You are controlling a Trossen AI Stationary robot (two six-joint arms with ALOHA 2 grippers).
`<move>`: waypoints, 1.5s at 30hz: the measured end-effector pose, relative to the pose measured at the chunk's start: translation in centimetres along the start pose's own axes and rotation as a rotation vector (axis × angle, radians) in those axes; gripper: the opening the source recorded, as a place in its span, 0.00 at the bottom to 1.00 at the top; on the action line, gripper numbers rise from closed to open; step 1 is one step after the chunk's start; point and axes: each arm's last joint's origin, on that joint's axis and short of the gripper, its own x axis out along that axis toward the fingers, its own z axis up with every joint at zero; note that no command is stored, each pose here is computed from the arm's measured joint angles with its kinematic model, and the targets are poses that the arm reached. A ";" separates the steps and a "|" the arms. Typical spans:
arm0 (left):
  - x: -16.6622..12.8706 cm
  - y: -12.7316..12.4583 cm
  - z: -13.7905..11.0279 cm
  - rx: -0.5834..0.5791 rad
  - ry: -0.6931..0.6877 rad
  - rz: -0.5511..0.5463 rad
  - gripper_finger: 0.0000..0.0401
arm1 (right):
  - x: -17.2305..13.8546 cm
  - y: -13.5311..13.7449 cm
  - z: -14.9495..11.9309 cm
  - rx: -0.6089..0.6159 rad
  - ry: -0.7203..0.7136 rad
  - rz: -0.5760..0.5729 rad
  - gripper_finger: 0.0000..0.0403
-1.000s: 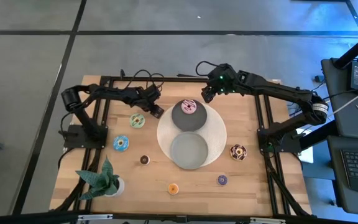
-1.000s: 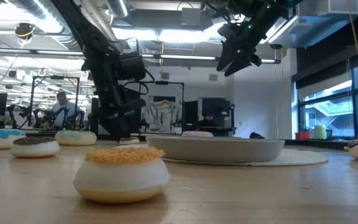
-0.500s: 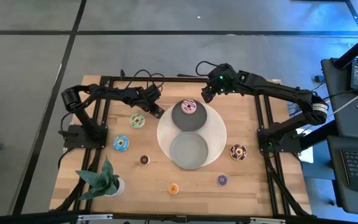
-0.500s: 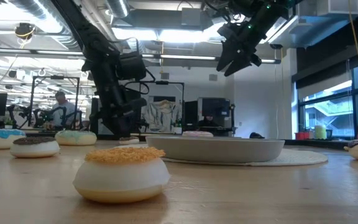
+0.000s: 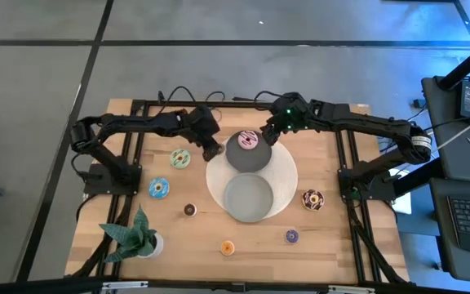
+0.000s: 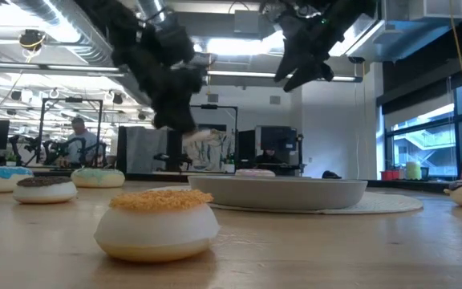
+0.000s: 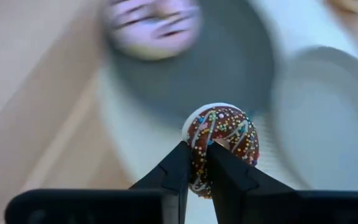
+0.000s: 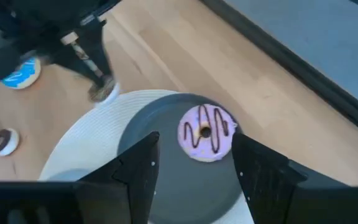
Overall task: Pick & Place donuts
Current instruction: Put the small brown donut on the gray plate
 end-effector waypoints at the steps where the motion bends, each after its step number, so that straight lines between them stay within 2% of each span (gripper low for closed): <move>1: 0.0 -0.9 0.2 0.052 -0.001 -0.024 0.12 | 0.0 0.2 -0.1 -0.006 0.003 0.005 0.50; 4: 0.2 -4.1 0.6 0.195 -0.013 -0.060 0.11 | -0.1 1.1 -0.6 -0.038 0.030 0.020 0.50; 7: 0.6 -7.1 1.0 0.260 -0.023 -0.038 0.10 | -0.3 2.1 -1.6 -0.073 0.079 0.018 0.50; 12: 1.4 -10.9 1.5 0.232 -0.012 -0.046 0.10 | -1.0 4.5 -4.1 -0.140 0.172 -0.069 0.50; 18: 4.9 -13.8 0.7 0.190 0.068 -0.060 0.09 | -2.3 7.4 -6.9 -0.202 0.254 -0.070 0.50; 22: 7.8 -14.6 -0.2 0.160 0.132 -0.050 0.09 | -3.2 8.7 -8.5 -0.231 0.257 -0.131 0.50; 26: 9.9 -14.5 -1.0 0.103 0.191 -0.030 0.10 | -4.2 10.0 -10.0 -0.217 0.273 -0.128 0.50; 33: 11.2 -14.1 -1.7 0.049 0.232 -0.010 0.10 | -6.1 12.4 -12.7 -0.231 0.246 -0.113 0.50; 38: 11.2 -14.2 -1.6 0.049 0.223 -0.013 0.11 | -7.7 14.0 -14.9 -0.252 0.275 -0.048 0.50; 42: 11.2 -14.2 -1.6 0.049 0.222 -0.014 0.13 | -9.0 15.1 -16.7 -0.251 0.392 0.060 0.50; 45: 11.2 -14.2 -1.6 0.049 0.225 -0.020 0.13 | -9.9 15.7 -17.7 -0.223 0.415 0.094 0.50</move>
